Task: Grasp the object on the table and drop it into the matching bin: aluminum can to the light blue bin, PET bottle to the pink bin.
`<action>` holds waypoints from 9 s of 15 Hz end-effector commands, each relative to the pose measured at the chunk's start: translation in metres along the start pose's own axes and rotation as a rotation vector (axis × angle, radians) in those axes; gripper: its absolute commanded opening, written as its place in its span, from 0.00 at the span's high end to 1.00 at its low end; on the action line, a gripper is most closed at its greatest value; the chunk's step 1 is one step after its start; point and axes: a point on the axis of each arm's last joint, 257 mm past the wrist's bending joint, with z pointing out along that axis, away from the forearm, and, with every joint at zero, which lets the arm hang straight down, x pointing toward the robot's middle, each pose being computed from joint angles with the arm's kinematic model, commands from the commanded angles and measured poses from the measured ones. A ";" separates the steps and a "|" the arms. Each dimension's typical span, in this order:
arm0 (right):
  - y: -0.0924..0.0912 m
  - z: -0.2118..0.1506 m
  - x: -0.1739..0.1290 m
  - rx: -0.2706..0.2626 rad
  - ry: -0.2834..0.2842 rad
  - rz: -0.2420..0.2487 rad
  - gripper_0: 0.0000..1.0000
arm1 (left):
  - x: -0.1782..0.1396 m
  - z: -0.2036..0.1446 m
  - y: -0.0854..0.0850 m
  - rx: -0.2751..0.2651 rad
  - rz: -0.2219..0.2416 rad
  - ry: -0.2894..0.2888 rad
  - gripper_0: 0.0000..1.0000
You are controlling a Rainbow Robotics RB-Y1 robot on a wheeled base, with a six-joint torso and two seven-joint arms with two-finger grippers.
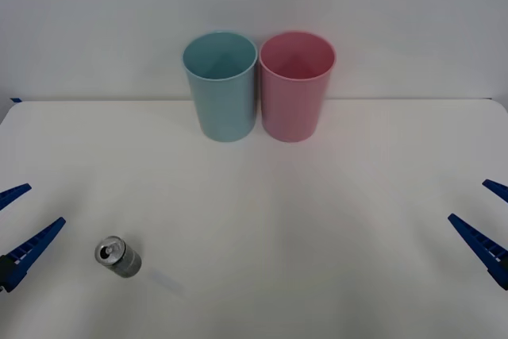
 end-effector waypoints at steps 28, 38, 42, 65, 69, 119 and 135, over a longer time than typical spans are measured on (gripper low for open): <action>0.000 0.000 0.000 0.000 0.000 0.000 0.00 | 0.113 -0.080 -0.024 0.052 0.095 0.179 0.00; 0.000 0.000 0.000 0.000 0.000 0.000 0.00 | 0.139 -0.049 -0.035 -0.028 0.091 0.136 0.00; 0.000 0.000 0.000 0.000 0.000 0.000 0.00 | 0.157 -0.034 -0.028 -0.035 0.099 0.133 0.00; 0.000 0.000 0.000 0.000 0.000 0.000 0.00 | 0.173 0.053 -0.047 -0.013 0.074 0.065 0.00; 0.000 0.000 0.000 0.000 0.000 0.000 0.00 | 0.173 0.055 -0.047 -0.008 0.082 0.064 0.93; 0.000 0.000 0.000 0.000 0.000 0.000 0.00 | -0.150 0.274 0.017 0.021 -0.106 -0.180 0.99; 0.000 0.000 0.000 0.000 0.000 0.000 0.00 | -0.167 0.425 0.014 0.010 -0.017 -0.104 0.98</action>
